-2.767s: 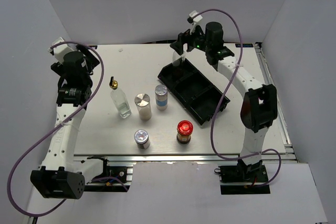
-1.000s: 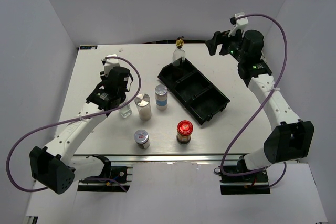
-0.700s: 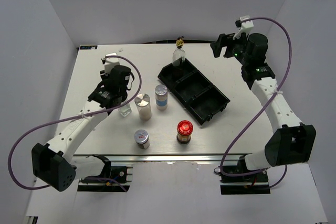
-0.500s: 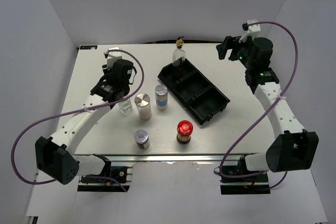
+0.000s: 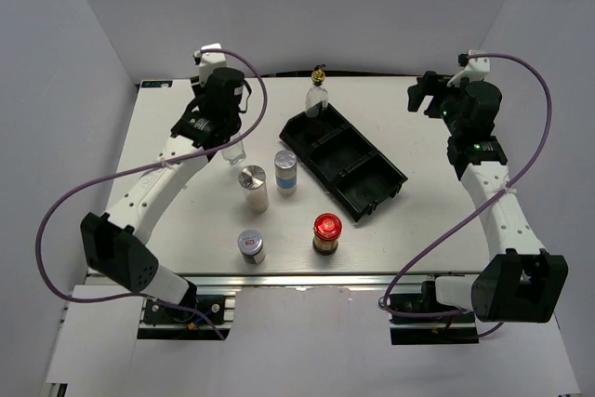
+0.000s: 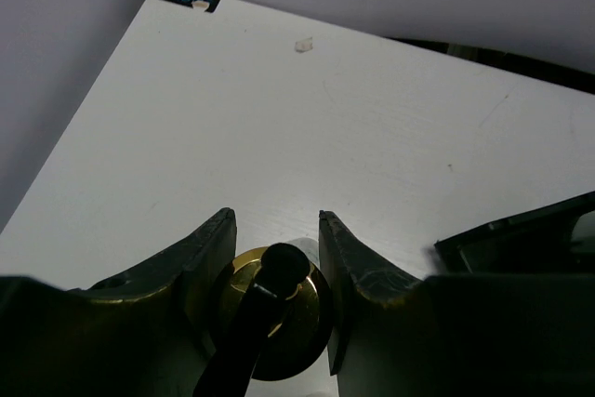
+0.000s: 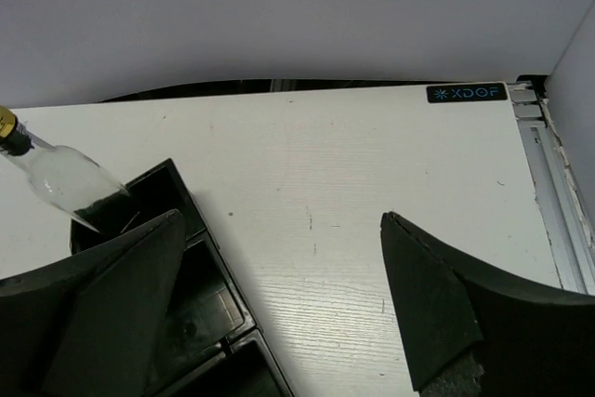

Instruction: Organize the condiment bottles

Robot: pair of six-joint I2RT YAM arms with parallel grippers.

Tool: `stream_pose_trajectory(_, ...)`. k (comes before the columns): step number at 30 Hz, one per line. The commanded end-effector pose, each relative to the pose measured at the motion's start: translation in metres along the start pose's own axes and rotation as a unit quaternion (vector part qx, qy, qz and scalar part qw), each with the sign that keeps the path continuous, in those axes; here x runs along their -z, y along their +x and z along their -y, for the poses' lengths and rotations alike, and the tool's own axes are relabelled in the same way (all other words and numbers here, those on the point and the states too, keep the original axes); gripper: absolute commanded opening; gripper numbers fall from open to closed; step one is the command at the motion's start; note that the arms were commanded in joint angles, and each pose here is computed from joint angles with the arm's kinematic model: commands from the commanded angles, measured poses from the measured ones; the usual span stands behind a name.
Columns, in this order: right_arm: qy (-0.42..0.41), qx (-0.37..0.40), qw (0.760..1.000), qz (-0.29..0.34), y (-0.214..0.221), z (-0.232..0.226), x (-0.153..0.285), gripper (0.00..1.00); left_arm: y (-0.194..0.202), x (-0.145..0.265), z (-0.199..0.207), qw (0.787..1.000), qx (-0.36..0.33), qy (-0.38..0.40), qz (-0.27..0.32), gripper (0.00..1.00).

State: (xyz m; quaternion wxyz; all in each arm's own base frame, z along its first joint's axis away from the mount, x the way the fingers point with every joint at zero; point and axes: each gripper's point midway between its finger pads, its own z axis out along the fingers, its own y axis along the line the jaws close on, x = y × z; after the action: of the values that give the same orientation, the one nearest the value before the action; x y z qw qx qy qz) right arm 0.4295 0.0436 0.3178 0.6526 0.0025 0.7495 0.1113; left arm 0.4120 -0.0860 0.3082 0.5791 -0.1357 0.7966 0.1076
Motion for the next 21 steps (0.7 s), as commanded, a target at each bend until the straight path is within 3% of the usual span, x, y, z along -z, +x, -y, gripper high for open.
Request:
stream_pose_trajectory(1, 0.032, -0.005, 0.999, 0.043, -0.024, 0.013, 0.01, 0.89, -0.066, 0.005, 0.015, 0.995, 0.058, 0.018, 0.074, 0.0)
stream_pose_trajectory(8, 0.077, -0.024, 0.996, 0.037, -0.015, 0.043, 0.014, 0.89, -0.092, -0.011, 0.062, 0.992, 0.06, 0.078, 0.083, 0.0)
stream_pose_trajectory(21, 0.104, -0.034, 0.993, 0.032, -0.009, 0.069, 0.016, 0.89, -0.104, -0.033, 0.139, 0.977, 0.073, 0.184, 0.076, 0.0)
